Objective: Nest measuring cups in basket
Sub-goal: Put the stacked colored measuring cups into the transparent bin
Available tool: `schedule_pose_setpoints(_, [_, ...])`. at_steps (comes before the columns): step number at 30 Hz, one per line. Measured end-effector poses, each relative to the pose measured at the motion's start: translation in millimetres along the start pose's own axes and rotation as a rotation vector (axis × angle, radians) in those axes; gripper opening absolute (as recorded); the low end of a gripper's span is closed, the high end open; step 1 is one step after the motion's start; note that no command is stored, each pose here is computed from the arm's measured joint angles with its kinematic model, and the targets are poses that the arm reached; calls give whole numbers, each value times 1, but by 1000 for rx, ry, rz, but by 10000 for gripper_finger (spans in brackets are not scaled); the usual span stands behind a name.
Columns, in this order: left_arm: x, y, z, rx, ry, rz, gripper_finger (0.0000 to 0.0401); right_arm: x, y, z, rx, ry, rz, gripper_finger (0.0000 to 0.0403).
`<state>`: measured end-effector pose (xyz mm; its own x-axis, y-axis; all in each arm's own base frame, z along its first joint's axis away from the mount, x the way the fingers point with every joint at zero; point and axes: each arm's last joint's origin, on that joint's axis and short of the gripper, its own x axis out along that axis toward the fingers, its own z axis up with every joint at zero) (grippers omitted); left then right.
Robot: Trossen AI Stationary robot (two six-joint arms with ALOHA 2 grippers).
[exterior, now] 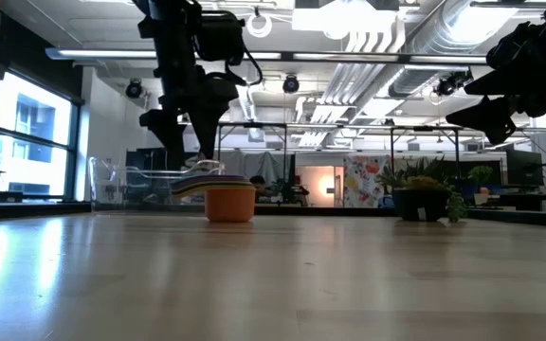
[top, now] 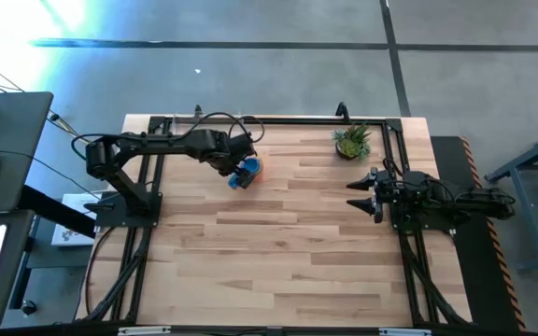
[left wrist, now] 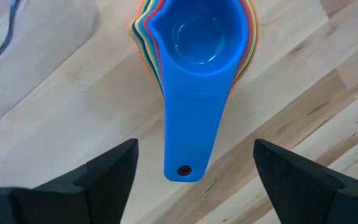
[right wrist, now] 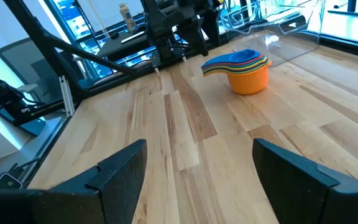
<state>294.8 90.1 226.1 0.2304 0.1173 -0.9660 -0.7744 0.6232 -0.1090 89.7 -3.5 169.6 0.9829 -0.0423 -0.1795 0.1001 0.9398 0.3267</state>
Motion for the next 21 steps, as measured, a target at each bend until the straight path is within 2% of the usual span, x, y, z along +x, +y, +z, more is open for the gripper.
schedule_pose_setpoints(12, [20, -4, 0, -1, 76, 2, 362, 0, 0, 0, 0, 0, 0, 284])
schedule_pose_setpoints(21, [31, -5, 1, 17, 83, 30, 375, 0, 0, 0, 0, 0, 0, 284])
